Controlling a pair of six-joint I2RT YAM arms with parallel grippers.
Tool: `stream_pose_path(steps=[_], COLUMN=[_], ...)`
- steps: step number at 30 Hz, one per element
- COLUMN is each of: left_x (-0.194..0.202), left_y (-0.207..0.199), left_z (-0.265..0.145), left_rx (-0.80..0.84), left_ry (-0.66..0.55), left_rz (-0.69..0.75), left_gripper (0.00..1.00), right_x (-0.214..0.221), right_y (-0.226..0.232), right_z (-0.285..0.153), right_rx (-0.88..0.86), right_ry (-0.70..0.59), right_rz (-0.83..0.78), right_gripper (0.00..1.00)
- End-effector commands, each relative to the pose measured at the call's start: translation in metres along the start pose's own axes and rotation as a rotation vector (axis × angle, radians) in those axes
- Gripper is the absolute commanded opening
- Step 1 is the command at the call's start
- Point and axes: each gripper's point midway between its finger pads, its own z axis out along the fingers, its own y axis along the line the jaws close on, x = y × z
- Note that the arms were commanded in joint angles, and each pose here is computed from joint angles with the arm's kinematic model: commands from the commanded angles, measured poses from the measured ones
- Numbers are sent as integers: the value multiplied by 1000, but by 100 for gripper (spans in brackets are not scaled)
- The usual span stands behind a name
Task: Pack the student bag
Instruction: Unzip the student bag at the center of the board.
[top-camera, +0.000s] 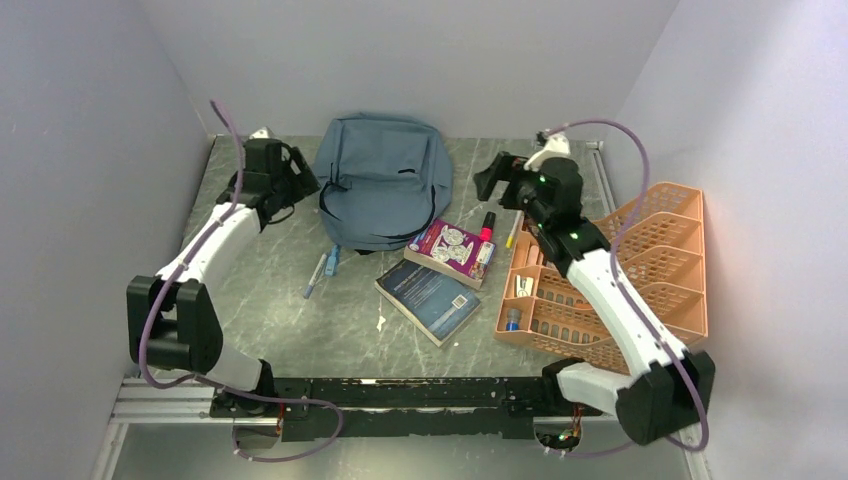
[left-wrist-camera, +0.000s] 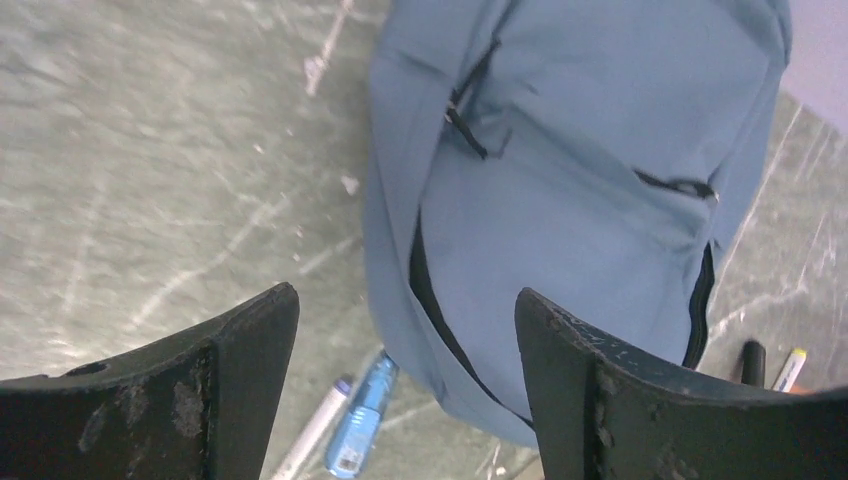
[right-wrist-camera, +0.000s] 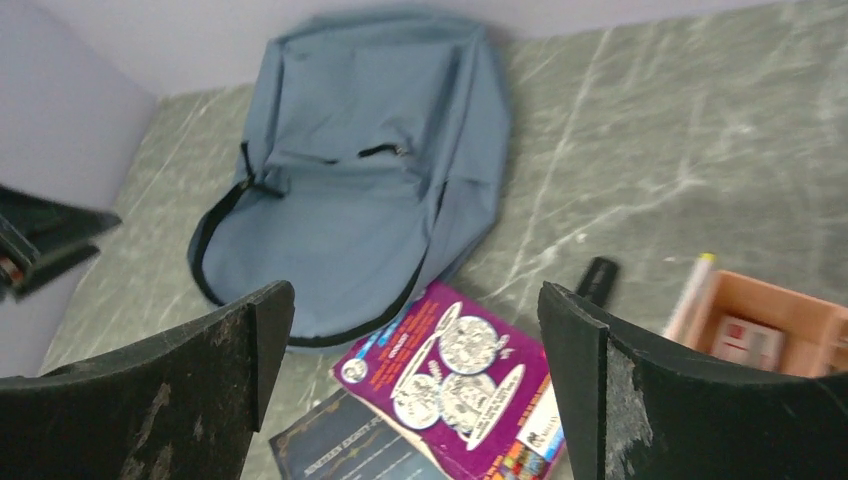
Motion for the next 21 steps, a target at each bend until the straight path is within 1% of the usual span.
stream_pose_path(steps=[1, 3, 9, 10, 15, 21], left_x=[-30, -31, -22, -23, -29, -21], left_y=[-2, -1, 8, 10, 22, 28], left_z=[-10, -12, -12, -13, -17, -9], left_rx=[44, 49, 62, 55, 53, 75], left_ry=[-26, -18, -3, -8, -19, 32], left_rz=[41, 75, 135, 141, 110, 82], left_gripper=[83, 82, 78, 78, 77, 76], right_x=[26, 41, 76, 75, 102, 133], right_y=[50, 68, 118, 129, 176, 205], right_z=[33, 51, 104, 114, 156, 206], right_rx=[-159, -163, -237, -250, -310, -318], right_ry=[129, 171, 241, 242, 276, 296], right_rz=[-2, -35, -36, -38, -52, -83], right_gripper=[96, 96, 92, 91, 86, 79])
